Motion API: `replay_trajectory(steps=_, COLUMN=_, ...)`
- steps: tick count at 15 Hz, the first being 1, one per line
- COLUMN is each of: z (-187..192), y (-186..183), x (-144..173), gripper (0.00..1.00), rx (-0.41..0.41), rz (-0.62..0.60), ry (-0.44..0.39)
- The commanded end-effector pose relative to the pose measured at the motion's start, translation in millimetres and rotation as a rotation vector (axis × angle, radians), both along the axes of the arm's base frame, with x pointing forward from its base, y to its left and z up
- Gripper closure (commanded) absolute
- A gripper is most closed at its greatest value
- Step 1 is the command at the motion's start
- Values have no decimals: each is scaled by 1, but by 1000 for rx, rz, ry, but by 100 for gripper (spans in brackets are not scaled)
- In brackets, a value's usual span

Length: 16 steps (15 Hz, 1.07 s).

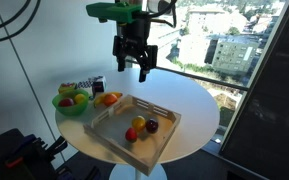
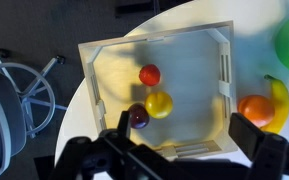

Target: Put the apple in the green bowl

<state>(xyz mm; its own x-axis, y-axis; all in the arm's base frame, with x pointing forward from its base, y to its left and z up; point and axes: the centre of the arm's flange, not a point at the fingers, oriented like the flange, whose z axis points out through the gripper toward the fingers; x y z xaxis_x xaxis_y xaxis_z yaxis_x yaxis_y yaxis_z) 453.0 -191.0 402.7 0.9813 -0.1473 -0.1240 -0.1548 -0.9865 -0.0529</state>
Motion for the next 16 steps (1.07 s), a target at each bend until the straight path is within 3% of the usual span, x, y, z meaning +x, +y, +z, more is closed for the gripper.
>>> replay_trajectory(steps=1, z=-10, y=1, x=-2, gripper=0, rx=-24, rz=-17, ry=28)
replay_trajectory(steps=8, z=-43, y=10, x=-8, gripper=0, rx=-87, rz=-60, ry=107)
replay_trajectory(steps=16, z=-83, y=22, x=-11, gripper=0, rx=-143, rz=-92, ry=79)
